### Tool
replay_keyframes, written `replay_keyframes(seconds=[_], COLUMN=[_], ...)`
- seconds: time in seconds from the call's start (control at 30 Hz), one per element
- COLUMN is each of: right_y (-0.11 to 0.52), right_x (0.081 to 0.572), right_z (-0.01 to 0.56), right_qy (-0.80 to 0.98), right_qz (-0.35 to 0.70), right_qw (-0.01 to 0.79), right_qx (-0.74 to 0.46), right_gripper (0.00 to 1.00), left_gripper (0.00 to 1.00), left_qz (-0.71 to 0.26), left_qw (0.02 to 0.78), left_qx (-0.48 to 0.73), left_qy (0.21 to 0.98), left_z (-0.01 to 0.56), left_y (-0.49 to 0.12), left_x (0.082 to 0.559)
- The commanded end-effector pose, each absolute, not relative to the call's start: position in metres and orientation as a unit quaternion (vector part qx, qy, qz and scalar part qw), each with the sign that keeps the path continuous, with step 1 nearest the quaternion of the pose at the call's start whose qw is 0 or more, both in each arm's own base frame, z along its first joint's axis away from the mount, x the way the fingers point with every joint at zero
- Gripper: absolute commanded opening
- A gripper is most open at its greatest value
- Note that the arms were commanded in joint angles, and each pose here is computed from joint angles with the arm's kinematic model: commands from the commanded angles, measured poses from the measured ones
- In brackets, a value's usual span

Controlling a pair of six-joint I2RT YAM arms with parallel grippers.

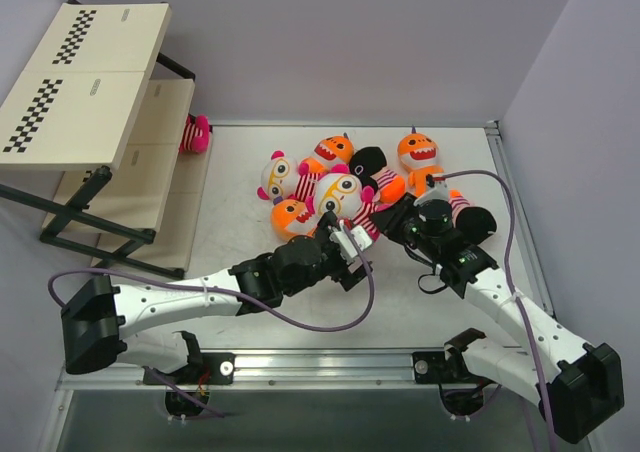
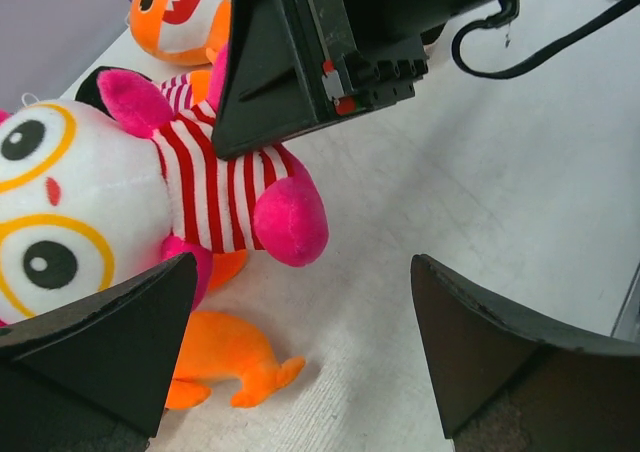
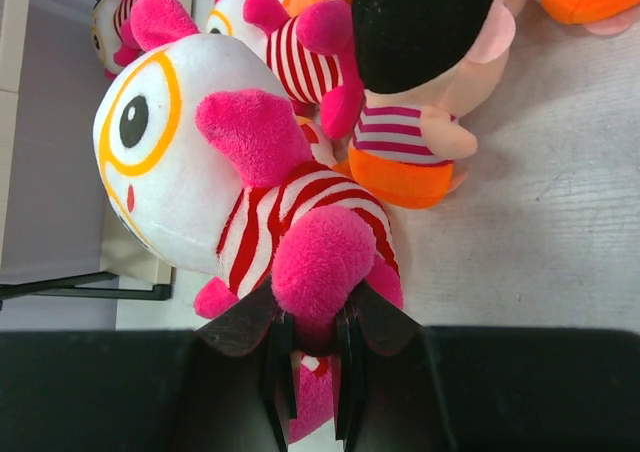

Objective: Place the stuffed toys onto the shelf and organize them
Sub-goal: Pass the stuffed toy from the right arm to the left

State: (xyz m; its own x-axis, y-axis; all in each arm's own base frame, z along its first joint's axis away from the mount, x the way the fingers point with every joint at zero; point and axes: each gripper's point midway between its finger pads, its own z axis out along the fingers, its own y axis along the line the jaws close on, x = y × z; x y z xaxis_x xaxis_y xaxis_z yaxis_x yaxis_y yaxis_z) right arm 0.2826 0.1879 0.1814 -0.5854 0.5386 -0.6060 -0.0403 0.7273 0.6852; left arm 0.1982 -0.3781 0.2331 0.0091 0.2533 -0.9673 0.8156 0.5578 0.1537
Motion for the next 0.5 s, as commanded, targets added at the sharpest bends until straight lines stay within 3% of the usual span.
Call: replay_keyframes(seconds=[0.0, 0.47], right_y=[0.197, 0.211], right_x=[0.297, 0.294], right_z=[0.230, 0.242], right_qy=[0.783, 0.779], right_qz=[0.367, 0.381], right_qw=[0.482, 0.483], right_qx=[0.141, 0.123], right_gripper=[0.00, 0.00], left_gripper=[0.96, 0.96], left_qz=[-0.237, -0.139], left_qw=[0.619, 0.667], left_qx=[0.400, 0.400], left_qy=[0.633, 0.613], left_z=[0.247, 0.239], left_y=[-0.386, -0.388], left_x=[0.204, 0.229])
